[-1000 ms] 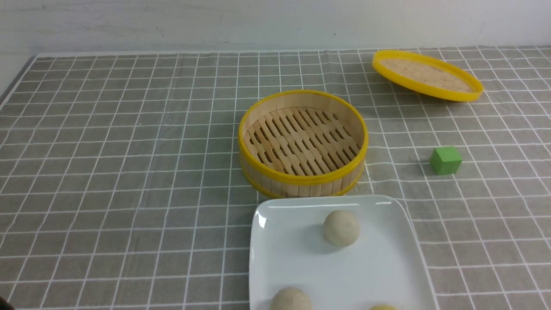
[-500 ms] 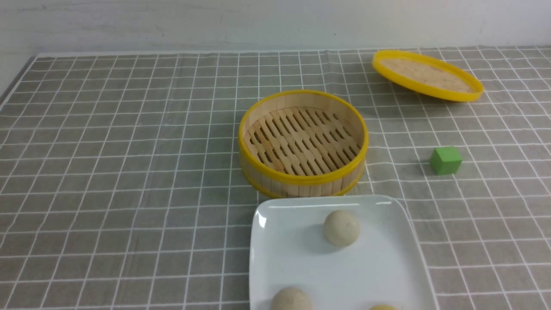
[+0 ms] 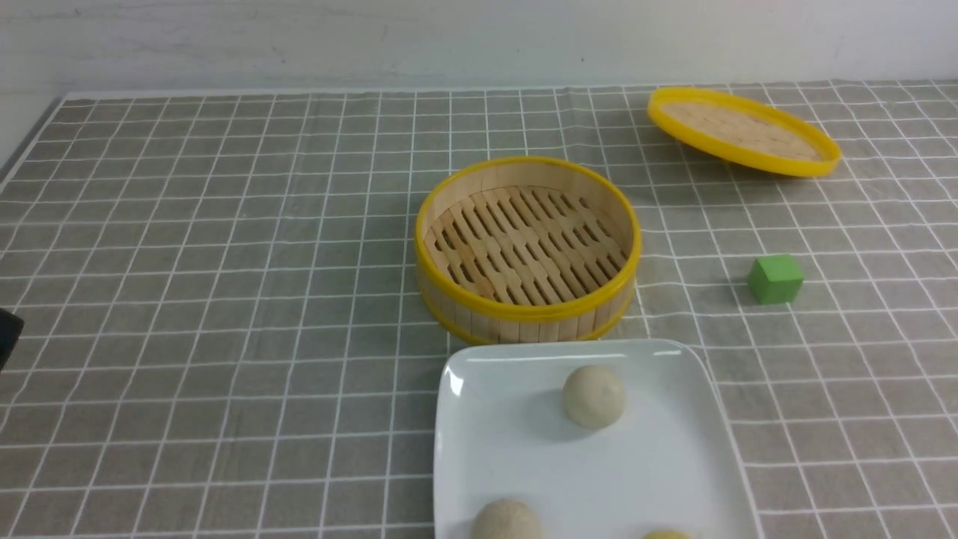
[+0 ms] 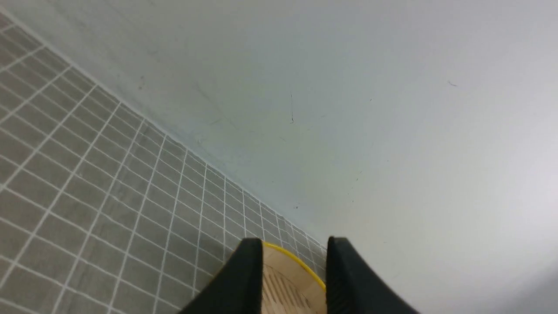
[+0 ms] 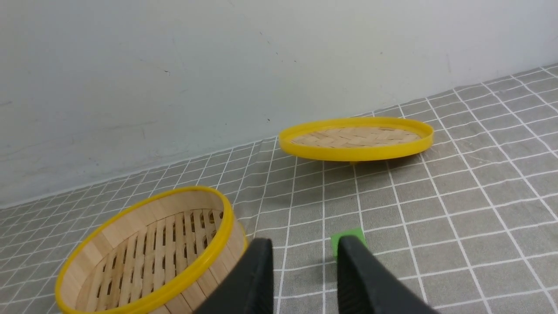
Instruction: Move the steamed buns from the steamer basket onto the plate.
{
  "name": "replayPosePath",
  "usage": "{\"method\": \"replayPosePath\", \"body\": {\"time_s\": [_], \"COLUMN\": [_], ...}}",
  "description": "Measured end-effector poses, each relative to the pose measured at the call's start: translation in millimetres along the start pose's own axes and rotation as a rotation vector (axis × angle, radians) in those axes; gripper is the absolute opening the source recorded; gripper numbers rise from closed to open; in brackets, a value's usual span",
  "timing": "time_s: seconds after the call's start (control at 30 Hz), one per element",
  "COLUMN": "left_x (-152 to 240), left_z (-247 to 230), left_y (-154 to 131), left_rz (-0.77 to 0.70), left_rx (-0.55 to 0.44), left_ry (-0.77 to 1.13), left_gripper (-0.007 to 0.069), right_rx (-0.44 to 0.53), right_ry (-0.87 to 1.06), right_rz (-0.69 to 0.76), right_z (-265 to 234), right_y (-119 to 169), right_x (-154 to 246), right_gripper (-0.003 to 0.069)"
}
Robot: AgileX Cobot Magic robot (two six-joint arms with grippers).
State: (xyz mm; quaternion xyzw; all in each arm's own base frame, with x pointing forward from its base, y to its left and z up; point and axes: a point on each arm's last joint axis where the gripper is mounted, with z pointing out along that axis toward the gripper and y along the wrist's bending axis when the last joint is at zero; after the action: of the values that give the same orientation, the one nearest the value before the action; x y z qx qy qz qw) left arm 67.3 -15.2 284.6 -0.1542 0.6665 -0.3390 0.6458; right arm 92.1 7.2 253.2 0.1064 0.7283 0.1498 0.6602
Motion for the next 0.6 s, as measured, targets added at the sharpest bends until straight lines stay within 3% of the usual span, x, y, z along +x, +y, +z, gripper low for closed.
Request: {"method": "replayPosePath", "body": {"time_s": [0.07,0.2,0.33,0.47,0.6], "left_x": [0,2,13,41,66], "left_z": [0,0,-3,-13,-18], "left_y": [1,7,12,31,55], "left_rz": [0.074,0.500,0.781,0.838,0.804], "left_rx": [-0.008,-0.089,-0.045,0.002,-0.049], "left_ry": [0.000,0.036,0.122,0.140,0.104], "left_gripper": [0.0240,0.0240,0.0240,0.0240,0.0240], "right_rx": [0.000,0.000,0.000,0.000,0.001], "right_ry": [0.000,0.000,0.000,0.000,0.002], "right_rz": [0.000,0.000,0.000,0.000,0.000], "right_z": [0,0,0,0,0], "right_y": [0,0,0,0,0], "right_x": [0,0,0,0,0], "right_gripper": [0.0236,0.0239,0.0239,0.0239,0.0239]}}
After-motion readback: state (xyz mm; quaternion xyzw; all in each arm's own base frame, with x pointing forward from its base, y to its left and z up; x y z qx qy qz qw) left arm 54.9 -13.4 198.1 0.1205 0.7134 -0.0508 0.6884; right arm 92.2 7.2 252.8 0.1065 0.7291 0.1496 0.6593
